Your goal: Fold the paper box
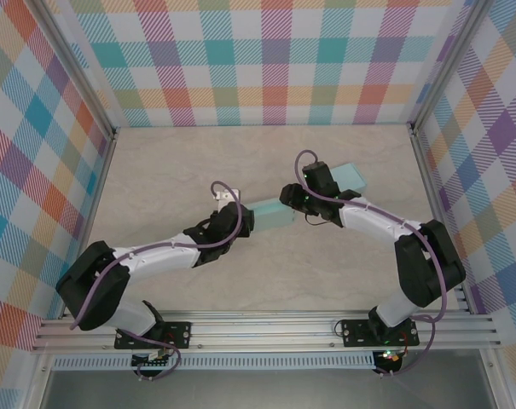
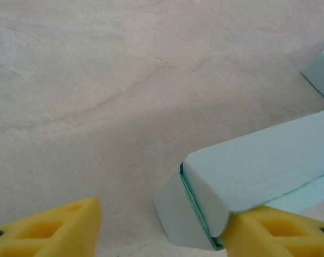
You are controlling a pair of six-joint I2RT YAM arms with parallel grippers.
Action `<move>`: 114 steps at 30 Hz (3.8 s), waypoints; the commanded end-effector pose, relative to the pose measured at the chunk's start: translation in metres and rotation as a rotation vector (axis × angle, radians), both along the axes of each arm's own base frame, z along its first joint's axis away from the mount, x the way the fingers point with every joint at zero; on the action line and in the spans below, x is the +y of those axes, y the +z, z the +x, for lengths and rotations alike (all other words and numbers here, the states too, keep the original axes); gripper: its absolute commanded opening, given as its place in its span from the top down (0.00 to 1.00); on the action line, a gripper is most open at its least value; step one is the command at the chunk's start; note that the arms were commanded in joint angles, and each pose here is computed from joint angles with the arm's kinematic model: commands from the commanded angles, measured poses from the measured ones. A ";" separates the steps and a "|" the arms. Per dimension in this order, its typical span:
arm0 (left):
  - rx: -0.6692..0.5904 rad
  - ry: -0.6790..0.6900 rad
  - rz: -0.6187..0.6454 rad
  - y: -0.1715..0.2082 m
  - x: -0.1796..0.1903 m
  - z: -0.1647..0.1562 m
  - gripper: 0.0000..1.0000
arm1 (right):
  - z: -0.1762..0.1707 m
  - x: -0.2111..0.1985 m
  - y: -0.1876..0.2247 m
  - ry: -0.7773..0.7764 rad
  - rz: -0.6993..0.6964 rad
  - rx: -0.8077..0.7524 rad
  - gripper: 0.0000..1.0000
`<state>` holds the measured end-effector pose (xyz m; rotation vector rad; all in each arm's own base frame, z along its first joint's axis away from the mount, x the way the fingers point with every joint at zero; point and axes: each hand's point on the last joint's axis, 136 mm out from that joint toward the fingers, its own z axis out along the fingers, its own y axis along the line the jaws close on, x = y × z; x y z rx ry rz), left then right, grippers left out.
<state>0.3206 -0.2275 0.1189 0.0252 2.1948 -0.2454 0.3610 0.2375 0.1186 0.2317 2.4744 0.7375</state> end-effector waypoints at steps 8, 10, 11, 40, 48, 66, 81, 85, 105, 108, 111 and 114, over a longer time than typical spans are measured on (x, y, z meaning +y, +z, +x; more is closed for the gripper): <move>0.095 -0.105 -0.109 0.008 -0.009 -0.034 0.22 | -0.029 -0.018 -0.059 -0.007 -0.104 0.150 0.55; 0.089 -0.117 -0.130 0.016 -0.010 -0.036 0.17 | -0.029 -0.019 -0.059 -0.004 -0.103 0.142 0.55; 0.084 -0.122 -0.145 0.021 -0.012 -0.036 0.15 | -0.030 -0.019 -0.060 -0.001 -0.105 0.138 0.55; 0.281 0.112 -0.338 -0.017 0.002 -0.004 0.29 | -0.036 -0.023 -0.067 0.013 -0.120 0.133 0.54; 0.366 0.158 -0.358 -0.059 0.010 -0.023 0.46 | -0.037 -0.024 -0.075 0.001 -0.125 0.153 0.55; 0.445 0.194 -0.270 -0.104 0.025 -0.043 0.68 | -0.037 -0.013 -0.048 0.115 -0.132 0.119 0.25; 0.442 0.191 -0.243 -0.107 0.020 -0.044 0.74 | -0.040 0.018 -0.017 0.276 -0.240 0.033 0.00; 0.444 0.189 -0.234 -0.108 0.019 -0.045 0.75 | -0.039 0.021 -0.023 0.285 -0.299 0.039 0.00; 0.442 0.185 -0.205 -0.106 0.019 -0.043 0.77 | -0.030 0.012 0.038 0.232 -0.315 -0.053 0.00; 0.440 0.186 -0.205 -0.105 0.019 -0.043 0.77 | -0.023 0.015 0.038 0.261 -0.363 -0.042 0.00; 0.442 0.188 -0.200 -0.105 0.020 -0.044 0.77 | -0.018 0.018 0.029 0.292 -0.407 -0.014 0.00; 0.440 0.186 -0.199 -0.104 0.019 -0.043 0.77 | -0.015 0.020 0.017 0.321 -0.440 0.010 0.00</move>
